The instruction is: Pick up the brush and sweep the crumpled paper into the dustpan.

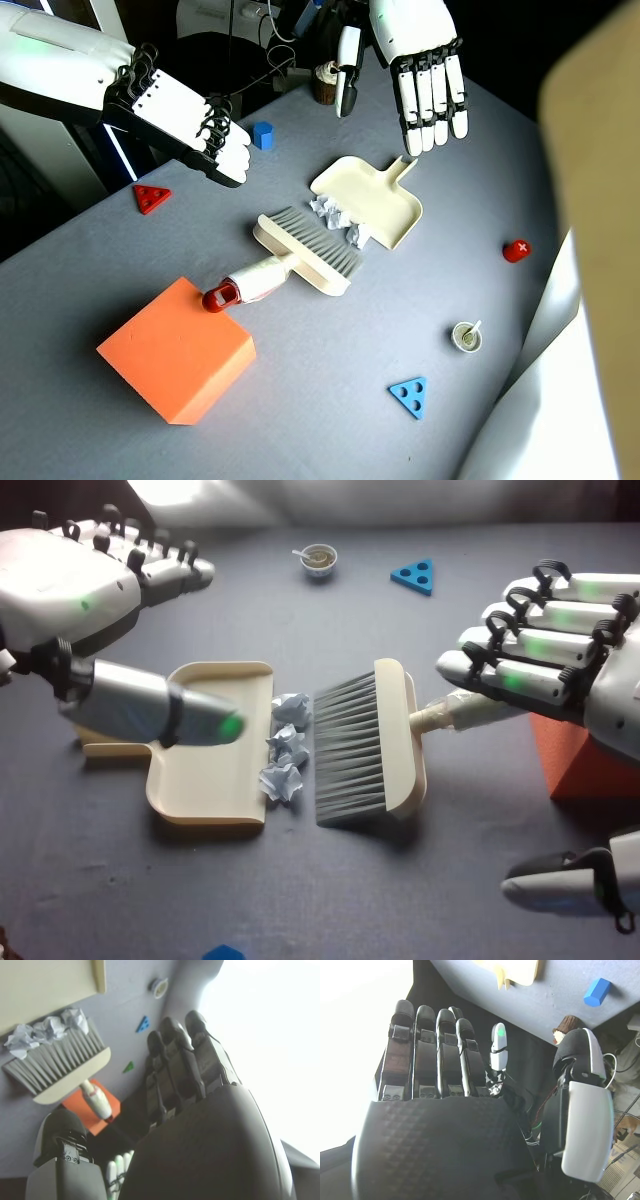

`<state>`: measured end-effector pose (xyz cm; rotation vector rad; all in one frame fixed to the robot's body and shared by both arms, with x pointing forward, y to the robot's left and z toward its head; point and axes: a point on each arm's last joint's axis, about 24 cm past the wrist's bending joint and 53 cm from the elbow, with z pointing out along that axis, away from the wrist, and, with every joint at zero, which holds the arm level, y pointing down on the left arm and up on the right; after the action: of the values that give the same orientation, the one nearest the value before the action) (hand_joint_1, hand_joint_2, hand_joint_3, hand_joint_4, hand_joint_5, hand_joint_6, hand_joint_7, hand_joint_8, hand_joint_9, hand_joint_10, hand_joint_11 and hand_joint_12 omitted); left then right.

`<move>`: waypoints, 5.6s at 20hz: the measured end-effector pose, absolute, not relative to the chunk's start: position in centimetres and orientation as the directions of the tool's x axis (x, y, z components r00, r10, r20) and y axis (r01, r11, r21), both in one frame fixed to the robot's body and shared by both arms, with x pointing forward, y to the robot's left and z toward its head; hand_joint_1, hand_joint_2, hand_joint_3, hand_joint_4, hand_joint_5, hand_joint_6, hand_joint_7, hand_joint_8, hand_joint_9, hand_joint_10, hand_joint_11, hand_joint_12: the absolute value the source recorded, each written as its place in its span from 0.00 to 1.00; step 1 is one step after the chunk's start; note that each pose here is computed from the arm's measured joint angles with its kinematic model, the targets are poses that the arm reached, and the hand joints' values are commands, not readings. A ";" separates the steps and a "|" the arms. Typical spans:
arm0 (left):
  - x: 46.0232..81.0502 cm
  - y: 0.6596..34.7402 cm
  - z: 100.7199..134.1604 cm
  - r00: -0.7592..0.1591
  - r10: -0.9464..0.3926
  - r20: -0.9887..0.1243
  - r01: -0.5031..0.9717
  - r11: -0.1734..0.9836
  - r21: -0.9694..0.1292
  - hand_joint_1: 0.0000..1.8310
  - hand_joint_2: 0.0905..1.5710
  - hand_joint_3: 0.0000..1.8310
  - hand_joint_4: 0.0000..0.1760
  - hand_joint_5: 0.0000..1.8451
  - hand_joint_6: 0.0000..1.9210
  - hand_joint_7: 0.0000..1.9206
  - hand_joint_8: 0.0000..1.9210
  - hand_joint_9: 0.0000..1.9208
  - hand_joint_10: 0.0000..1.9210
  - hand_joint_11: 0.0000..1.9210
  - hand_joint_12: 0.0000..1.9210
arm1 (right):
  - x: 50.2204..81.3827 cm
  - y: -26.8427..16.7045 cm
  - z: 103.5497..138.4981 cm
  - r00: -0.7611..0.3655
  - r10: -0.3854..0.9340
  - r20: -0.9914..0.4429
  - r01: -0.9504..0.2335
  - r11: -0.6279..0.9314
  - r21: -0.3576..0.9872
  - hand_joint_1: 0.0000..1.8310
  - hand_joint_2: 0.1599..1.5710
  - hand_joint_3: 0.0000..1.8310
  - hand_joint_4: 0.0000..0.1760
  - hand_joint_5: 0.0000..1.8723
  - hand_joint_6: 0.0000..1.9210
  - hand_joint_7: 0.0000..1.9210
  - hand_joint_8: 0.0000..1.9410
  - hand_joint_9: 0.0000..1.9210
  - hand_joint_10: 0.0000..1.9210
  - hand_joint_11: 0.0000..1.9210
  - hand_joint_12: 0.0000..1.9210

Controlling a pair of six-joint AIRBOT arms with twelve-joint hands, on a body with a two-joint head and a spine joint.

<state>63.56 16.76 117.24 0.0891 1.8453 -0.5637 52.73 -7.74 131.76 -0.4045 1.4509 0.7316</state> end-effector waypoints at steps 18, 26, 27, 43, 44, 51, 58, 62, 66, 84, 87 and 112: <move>63.8 18.0 115.4 -0.367 -0.103 -0.925 0.338 0.911 -0.236 0.25 0.56 0.00 0.00 0.03 0.00 0.06 0.01 0.07 0.01 0.06 0.03 | 52.6 -7.6 131.8 -0.037 0.200 -0.979 -0.667 0.724 0.173 0.00 0.54 0.00 0.00 0.08 0.00 0.09 0.00 0.09 0.00 0.09 0.02; 64.3 19.9 112.6 -0.375 -0.137 -0.917 0.273 0.929 -0.250 0.44 0.60 0.00 0.00 0.03 0.00 0.06 0.01 0.07 0.00 0.07 0.03 | 52.6 -7.6 131.8 -0.036 0.200 -0.979 -0.668 0.724 0.173 0.00 0.54 0.00 0.00 0.06 0.00 0.07 0.00 0.07 0.00 0.08 0.01; 64.3 20.3 112.5 -0.371 -0.143 -0.917 0.262 0.932 -0.251 0.45 0.60 0.00 0.00 0.04 0.01 0.06 0.01 0.07 0.00 0.07 0.03 | 52.6 -7.6 131.8 -0.036 0.200 -0.979 -0.668 0.724 0.172 0.00 0.54 0.00 0.00 0.06 0.00 0.07 0.00 0.07 0.00 0.08 0.01; 65.5 22.6 107.1 -0.384 -0.168 -0.908 0.182 0.950 -0.253 0.45 0.66 0.00 0.24 0.21 0.01 0.12 0.00 0.12 0.00 0.12 0.04 | 52.6 -7.6 131.8 -0.035 0.198 -0.980 -0.669 0.724 0.170 0.00 0.56 0.00 0.00 0.06 0.00 0.07 0.00 0.07 0.00 0.07 0.00; 65.6 22.8 106.8 -0.384 -0.164 -0.909 0.180 0.952 -0.248 0.45 0.65 0.00 0.22 0.20 0.01 0.12 0.00 0.12 0.00 0.13 0.04 | 52.6 -7.6 131.8 -0.035 0.198 -0.980 -0.669 0.724 0.170 0.00 0.56 0.00 0.00 0.06 0.00 0.07 0.00 0.07 0.00 0.07 0.00; 66.2 23.5 105.0 -0.402 -0.152 -0.903 0.162 0.959 -0.233 0.46 0.65 0.00 0.21 0.21 0.00 0.12 0.00 0.11 0.00 0.11 0.03 | 52.6 -7.6 131.8 -0.034 0.197 -0.980 -0.669 0.724 0.169 0.00 0.56 0.00 0.00 0.07 0.00 0.07 0.00 0.08 0.00 0.08 0.00; 66.4 24.0 103.7 -0.417 -0.129 -0.900 0.140 0.969 -0.203 0.46 0.65 0.00 0.23 0.23 0.01 0.12 0.00 0.10 0.00 0.10 0.02 | 52.5 -7.6 131.8 -0.035 0.198 -0.980 -0.669 0.723 0.170 0.00 0.57 0.00 0.00 0.08 0.00 0.08 0.00 0.08 0.00 0.09 0.00; 66.8 23.9 103.6 -0.406 -0.127 -0.905 0.138 0.970 -0.198 0.48 0.65 0.00 0.17 0.28 0.01 0.13 0.00 0.11 0.00 0.11 0.02 | 52.5 -7.6 131.8 -0.034 0.198 -0.980 -0.669 0.724 0.170 0.00 0.57 0.00 0.00 0.07 0.00 0.08 0.00 0.08 0.00 0.08 0.00; 67.3 23.7 103.6 -0.399 -0.133 -0.907 0.138 0.970 -0.202 0.59 0.72 0.00 0.00 0.48 0.55 0.26 0.01 0.23 0.01 0.21 0.05 | 52.5 -7.6 131.8 -0.032 0.200 -0.979 -0.669 0.724 0.170 0.00 0.57 0.00 0.00 0.08 0.00 0.09 0.00 0.09 0.00 0.09 0.00; 69.5 22.5 104.3 -0.394 -0.125 -0.911 0.156 0.967 -0.200 0.60 0.72 0.00 0.00 0.49 0.57 0.24 0.00 0.20 0.00 0.18 0.04 | 55.2 -9.2 129.8 0.170 0.203 -0.964 -0.399 0.909 0.121 0.18 0.60 0.00 0.00 0.09 0.01 0.10 0.00 0.10 0.00 0.11 0.01; 69.7 23.0 105.0 -0.383 -0.109 -0.917 0.157 0.971 -0.181 0.60 0.72 0.00 0.00 0.50 0.56 0.25 0.00 0.21 0.00 0.20 0.05 | 54.4 -8.2 128.5 0.185 0.206 -0.961 -0.388 0.914 0.121 0.40 0.56 0.00 0.00 0.11 0.01 0.12 0.01 0.12 0.01 0.13 0.02; 71.6 22.2 107.7 -0.310 -0.171 -0.935 0.116 0.970 -0.216 0.61 0.71 0.00 0.00 0.50 0.55 0.25 0.00 0.21 0.00 0.19 0.05 | 60.1 -8.0 124.0 0.258 0.316 -0.913 -0.315 0.921 0.230 0.58 0.55 0.00 0.00 0.12 0.01 0.10 0.00 0.13 0.00 0.14 0.01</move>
<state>71.62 22.19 107.66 -0.0400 1.8641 -0.2848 60.11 -7.99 124.04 0.0007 1.2384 0.4277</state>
